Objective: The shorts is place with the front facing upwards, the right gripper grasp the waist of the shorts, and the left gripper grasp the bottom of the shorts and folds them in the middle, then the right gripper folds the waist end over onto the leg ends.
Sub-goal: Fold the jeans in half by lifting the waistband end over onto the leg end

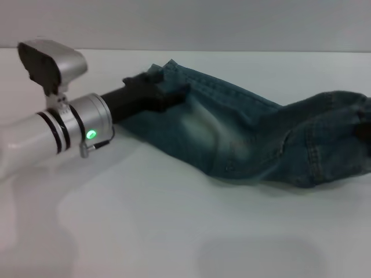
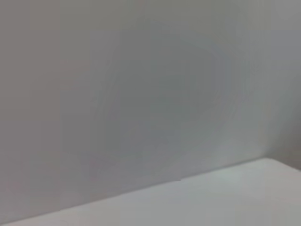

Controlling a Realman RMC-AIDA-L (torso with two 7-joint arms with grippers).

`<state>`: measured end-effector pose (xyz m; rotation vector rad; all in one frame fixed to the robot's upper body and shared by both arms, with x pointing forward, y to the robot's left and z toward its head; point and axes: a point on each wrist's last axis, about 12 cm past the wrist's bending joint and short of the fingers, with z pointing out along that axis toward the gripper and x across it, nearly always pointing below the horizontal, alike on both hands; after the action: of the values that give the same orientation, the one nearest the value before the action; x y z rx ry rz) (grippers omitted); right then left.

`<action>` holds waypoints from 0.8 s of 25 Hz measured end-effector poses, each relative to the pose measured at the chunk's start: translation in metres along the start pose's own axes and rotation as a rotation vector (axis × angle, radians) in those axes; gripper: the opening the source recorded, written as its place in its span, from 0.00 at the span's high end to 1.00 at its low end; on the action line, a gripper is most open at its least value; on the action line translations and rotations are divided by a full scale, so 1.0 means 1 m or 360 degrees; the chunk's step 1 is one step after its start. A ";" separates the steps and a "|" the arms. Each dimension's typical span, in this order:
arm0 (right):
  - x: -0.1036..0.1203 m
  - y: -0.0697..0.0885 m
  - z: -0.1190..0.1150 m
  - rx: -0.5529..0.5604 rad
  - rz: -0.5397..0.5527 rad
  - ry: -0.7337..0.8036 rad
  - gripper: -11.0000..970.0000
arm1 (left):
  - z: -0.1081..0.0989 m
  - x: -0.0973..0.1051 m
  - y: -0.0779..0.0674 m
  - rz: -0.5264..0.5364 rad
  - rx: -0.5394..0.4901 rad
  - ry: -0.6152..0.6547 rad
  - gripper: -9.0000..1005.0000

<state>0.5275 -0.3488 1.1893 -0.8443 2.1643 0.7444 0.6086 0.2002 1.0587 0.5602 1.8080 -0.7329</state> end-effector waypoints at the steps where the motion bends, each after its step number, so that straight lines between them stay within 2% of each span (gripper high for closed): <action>1: -0.004 0.000 0.001 -0.0006 -0.0013 -0.0014 0.92 | 0.002 0.003 -0.004 0.0015 0.0016 0.0016 0.20; 6: -0.025 0.002 0.005 -0.0071 -0.0071 -0.0158 0.92 | 0.012 0.016 -0.020 0.0094 0.0067 0.0104 0.20; 10: -0.041 0.002 0.008 -0.0124 -0.0094 -0.0242 0.92 | 0.014 0.023 -0.025 0.0112 0.0073 0.0163 0.20; 20: -0.074 -0.001 0.037 -0.0232 -0.0108 -0.0309 0.92 | 0.015 0.040 -0.047 0.0081 0.0183 0.0238 0.20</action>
<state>0.5835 -0.2984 1.2230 -0.8767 1.9187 0.9192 0.5731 0.1579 1.0271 0.7514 1.8897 -0.7808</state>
